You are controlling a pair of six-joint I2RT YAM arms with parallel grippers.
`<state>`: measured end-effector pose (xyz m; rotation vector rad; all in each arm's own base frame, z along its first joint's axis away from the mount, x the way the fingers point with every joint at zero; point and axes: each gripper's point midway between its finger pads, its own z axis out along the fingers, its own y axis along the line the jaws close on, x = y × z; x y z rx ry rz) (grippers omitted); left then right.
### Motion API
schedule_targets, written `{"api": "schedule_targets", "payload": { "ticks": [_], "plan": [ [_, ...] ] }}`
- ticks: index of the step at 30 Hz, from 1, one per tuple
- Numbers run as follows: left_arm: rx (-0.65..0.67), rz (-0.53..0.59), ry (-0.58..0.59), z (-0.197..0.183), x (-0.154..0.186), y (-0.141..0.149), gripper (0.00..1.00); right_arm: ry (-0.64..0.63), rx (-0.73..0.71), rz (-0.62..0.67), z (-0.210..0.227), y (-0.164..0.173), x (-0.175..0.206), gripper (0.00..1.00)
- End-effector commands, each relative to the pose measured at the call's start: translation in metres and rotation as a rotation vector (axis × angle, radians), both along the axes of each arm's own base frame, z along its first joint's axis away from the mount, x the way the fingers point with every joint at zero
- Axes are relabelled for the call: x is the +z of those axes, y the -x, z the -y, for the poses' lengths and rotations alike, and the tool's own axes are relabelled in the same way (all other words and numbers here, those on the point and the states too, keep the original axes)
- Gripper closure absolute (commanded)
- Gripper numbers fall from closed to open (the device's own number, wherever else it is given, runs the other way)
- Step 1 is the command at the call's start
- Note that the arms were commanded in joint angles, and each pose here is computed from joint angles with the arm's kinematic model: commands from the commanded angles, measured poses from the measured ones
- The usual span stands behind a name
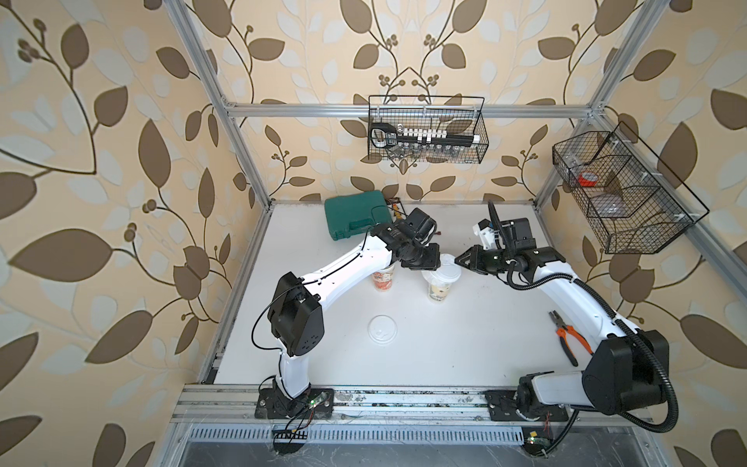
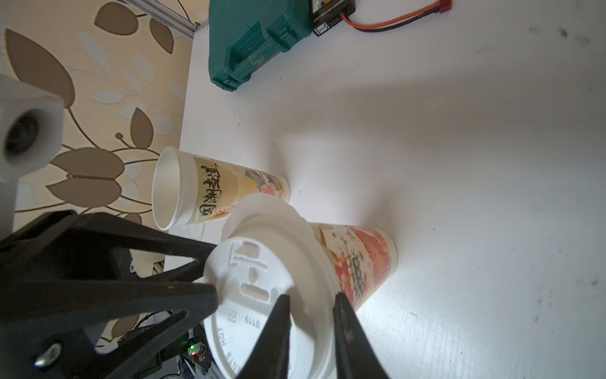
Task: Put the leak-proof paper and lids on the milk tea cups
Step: Secure the cup lid on the cup.
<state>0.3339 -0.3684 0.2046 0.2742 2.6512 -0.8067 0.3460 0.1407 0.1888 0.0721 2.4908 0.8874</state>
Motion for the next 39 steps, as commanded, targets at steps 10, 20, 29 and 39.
{"api": "schedule_targets", "payload": {
  "ticks": [10,20,29,39],
  "plan": [
    [0.011,0.029,-0.011,-0.01,0.01,-0.007,0.65,-0.003,0.029,0.043,-0.011,-0.004,0.018,0.75],
    [0.014,0.042,-0.014,-0.014,0.016,-0.005,0.63,0.001,0.036,0.061,-0.015,-0.002,0.026,0.74],
    [0.014,0.038,-0.017,-0.016,0.013,-0.003,0.62,0.009,0.041,0.052,-0.016,-0.001,0.021,0.76],
    [0.015,0.016,-0.035,-0.018,0.0,0.0,0.67,0.017,0.044,0.043,-0.016,0.001,0.018,0.77]
  ]
}}
